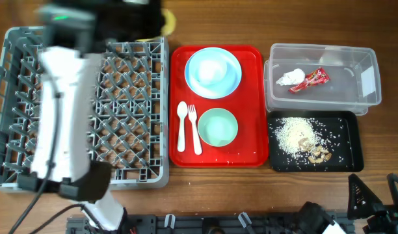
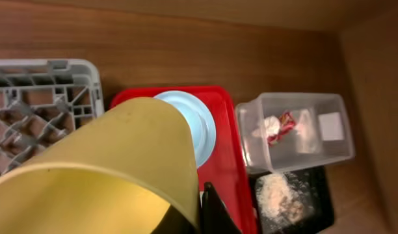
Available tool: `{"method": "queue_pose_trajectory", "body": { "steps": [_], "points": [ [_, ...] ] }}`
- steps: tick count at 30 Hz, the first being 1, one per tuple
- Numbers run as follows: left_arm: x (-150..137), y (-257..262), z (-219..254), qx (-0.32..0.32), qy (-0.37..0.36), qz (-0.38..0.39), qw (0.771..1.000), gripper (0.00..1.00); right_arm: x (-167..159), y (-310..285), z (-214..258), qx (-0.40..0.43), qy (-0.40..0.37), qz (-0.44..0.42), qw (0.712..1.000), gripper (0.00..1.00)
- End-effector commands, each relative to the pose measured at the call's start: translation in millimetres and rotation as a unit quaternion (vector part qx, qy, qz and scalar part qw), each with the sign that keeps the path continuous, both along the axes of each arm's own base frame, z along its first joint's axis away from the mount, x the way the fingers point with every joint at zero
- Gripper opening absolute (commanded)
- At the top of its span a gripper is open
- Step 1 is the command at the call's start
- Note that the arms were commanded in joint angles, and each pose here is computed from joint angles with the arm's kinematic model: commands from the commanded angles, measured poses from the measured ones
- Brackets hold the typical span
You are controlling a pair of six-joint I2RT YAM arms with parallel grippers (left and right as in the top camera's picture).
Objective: Sort waste into correct bins and load items into the dishwasher rack
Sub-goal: 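Lift the yellow cup and carry it over the dish rack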
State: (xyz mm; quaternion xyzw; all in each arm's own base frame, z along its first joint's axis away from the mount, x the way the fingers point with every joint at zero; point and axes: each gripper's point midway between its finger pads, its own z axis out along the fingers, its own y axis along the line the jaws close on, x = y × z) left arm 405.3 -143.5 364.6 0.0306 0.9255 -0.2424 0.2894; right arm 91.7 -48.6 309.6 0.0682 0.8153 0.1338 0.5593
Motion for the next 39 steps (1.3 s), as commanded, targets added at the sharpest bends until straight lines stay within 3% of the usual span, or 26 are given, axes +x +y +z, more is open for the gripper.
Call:
{"method": "queue_pose_trajectory", "body": {
  "steps": [1,6,16,27,33,36,37,38,39],
  "points": [
    [1,10,-23,-0.165,0.077,-0.112,0.977,0.04,-1,-4,1,0.007,-0.006,-0.007,1.000,1.00],
    [13,48,-48,-0.305,0.109,-0.135,0.937,0.04,-1,-4,1,0.007,-0.006,-0.007,1.000,1.00],
    [39,75,-149,-0.406,0.166,-0.108,0.892,0.04,-1,-4,1,0.007,-0.006,-0.007,1.000,1.00],
    [42,87,-226,-0.432,0.233,-0.066,0.869,0.04,-1,-4,1,0.007,-0.006,-0.007,1.000,1.00],
    [22,109,-254,-0.356,0.291,-0.045,0.887,0.05,-1,-4,1,0.007,-0.006,-0.007,1.000,1.00],
    [13,119,-260,-0.340,0.314,-0.032,0.886,0.19,-1,-4,1,0.007,-0.006,-0.007,1.000,1.00],
    [11,123,-260,-0.340,0.318,-0.028,0.885,0.30,-1,-4,1,0.007,-0.006,-0.007,1.000,1.00],
    [10,127,-261,-0.339,0.320,-0.024,0.884,0.99,-1,-4,1,0.007,-0.006,-0.007,1.000,1.00],
    [9,131,-262,-0.336,0.322,-0.020,0.885,1.00,-1,-4,1,0.007,-0.006,-0.007,1.000,1.00]
  ]
}}
